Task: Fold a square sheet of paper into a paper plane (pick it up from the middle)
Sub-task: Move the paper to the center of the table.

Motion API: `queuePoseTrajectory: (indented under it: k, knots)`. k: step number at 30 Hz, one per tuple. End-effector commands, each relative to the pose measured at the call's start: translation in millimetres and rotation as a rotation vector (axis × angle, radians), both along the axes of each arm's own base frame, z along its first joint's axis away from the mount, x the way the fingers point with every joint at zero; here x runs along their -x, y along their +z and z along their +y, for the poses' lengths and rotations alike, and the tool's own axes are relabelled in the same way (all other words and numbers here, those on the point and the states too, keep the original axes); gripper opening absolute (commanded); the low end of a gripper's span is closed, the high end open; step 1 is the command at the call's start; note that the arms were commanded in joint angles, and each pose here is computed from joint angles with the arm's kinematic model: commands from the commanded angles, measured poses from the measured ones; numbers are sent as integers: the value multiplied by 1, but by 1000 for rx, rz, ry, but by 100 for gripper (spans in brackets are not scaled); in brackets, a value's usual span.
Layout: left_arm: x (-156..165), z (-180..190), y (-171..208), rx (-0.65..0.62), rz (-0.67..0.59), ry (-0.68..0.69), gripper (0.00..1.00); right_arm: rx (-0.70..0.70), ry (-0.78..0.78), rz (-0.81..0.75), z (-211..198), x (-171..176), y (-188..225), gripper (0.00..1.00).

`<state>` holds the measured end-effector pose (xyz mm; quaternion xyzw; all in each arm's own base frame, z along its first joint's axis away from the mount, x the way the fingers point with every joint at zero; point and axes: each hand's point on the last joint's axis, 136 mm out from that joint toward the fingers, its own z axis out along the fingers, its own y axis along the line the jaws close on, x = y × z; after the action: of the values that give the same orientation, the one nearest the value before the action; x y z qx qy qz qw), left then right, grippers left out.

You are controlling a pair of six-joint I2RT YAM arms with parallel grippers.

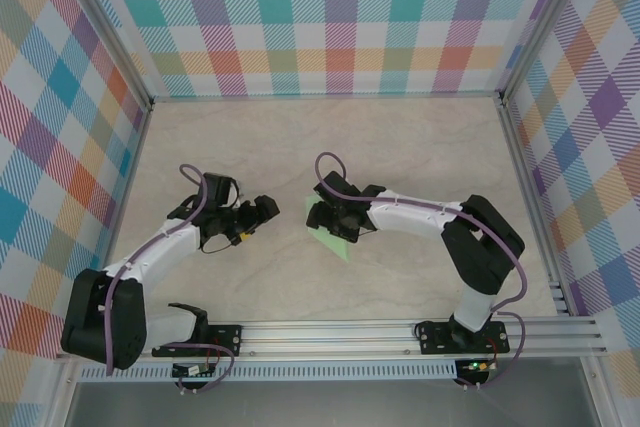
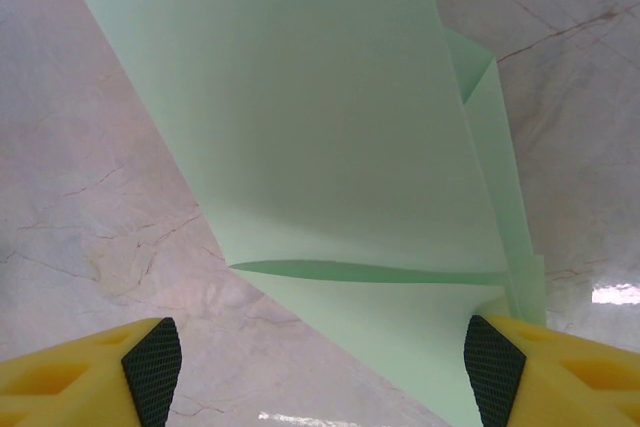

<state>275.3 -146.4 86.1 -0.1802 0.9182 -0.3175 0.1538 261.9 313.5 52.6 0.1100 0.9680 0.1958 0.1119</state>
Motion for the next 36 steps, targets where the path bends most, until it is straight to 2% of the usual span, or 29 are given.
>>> queuePoseTrajectory:
  k: [1, 6, 22, 27, 36]
  knots:
    - [-3, -19, 3, 55, -7, -47, 84, 11, -8, 41, -6, 4, -17, 77]
    - [-5, -39, -1, 105, 8, -85, 78, 4, -13, 53, -10, 6, -23, 77]
    - [-5, -89, -12, 167, 25, -185, 72, -76, 13, 85, -14, 13, -36, 74]
    - [-6, -101, -18, 170, 27, -212, 66, -102, 27, 74, -15, 12, -34, 73]
    - [-9, -114, -33, 175, 44, -243, 58, -104, 21, 81, -18, 12, -36, 62]
